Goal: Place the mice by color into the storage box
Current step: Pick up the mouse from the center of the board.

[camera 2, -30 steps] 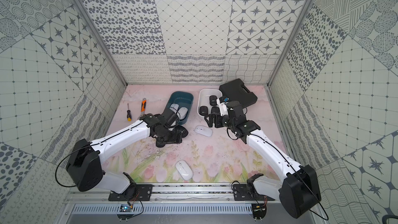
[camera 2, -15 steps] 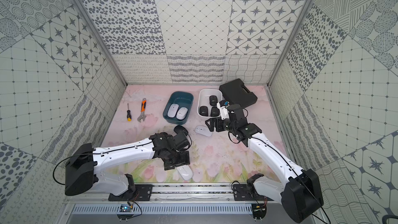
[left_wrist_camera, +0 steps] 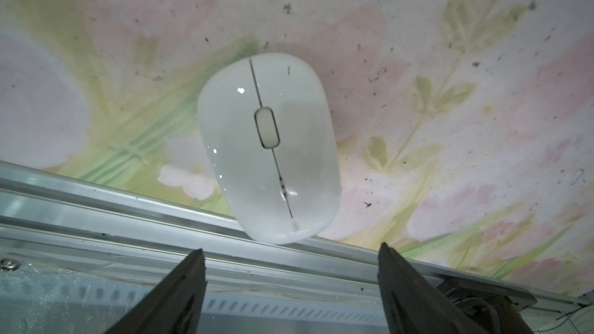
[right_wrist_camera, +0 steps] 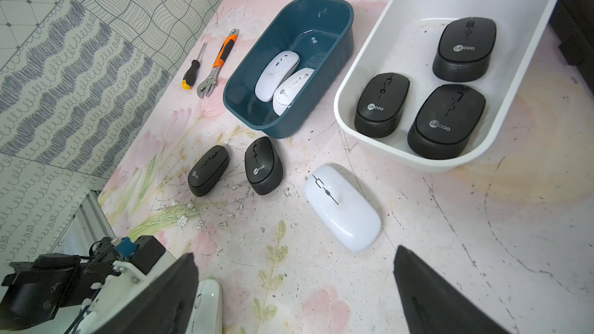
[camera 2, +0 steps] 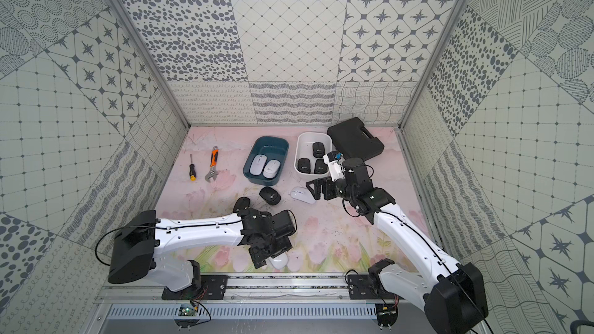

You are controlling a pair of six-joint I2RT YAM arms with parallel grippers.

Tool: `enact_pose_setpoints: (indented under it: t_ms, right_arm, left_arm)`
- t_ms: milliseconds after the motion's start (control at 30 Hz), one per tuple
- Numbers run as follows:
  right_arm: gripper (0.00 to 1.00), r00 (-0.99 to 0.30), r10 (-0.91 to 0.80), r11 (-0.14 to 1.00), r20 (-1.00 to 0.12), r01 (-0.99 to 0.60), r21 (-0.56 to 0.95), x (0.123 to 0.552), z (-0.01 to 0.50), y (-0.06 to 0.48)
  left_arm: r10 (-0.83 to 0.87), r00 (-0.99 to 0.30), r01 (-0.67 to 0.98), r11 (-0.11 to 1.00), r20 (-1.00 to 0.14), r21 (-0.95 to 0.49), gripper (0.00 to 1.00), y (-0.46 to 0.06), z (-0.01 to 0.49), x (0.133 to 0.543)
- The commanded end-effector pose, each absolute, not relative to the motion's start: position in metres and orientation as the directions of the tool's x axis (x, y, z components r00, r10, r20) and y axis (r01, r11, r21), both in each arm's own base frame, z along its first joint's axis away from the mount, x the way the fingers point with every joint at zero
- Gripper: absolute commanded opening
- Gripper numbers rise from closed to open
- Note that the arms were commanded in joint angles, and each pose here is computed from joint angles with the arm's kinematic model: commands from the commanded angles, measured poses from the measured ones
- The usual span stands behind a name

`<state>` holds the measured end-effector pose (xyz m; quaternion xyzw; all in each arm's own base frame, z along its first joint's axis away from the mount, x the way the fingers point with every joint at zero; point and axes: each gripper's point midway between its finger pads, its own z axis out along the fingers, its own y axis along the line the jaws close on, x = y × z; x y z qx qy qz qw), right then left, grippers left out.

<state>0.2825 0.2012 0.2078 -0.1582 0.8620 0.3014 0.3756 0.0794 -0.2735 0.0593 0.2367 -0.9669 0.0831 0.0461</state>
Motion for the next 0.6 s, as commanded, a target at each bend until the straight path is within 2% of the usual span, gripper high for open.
enact_pose_setpoints:
  t_ms: [0, 100, 567]
  right_arm:
    - [0.99, -0.624, -0.053, 0.744, -0.78, -0.545, 0.386, 0.279, 0.218, 0.203]
    - [0.99, -0.617, -0.052, 0.736, -0.785, -0.555, 0.387, 0.275, 0.219, 0.203]
    - [0.99, -0.611, -0.07, 0.732, -0.788, -0.568, 0.376, 0.267, 0.213, 0.2]
  left_arm:
    - [-0.607, -0.794, -0.608, 0.791, 0.038, -0.071, 0.87, -0.258, 0.054, 0.088]
    - [-0.617, -0.787, -0.615, 0.784, 0.01, -0.081, 0.87, -0.256, 0.052, 0.095]
    - [-0.579, -0.813, -0.58, 0.814, 0.058, -0.011, 0.82, -0.262, 0.02, 0.101]
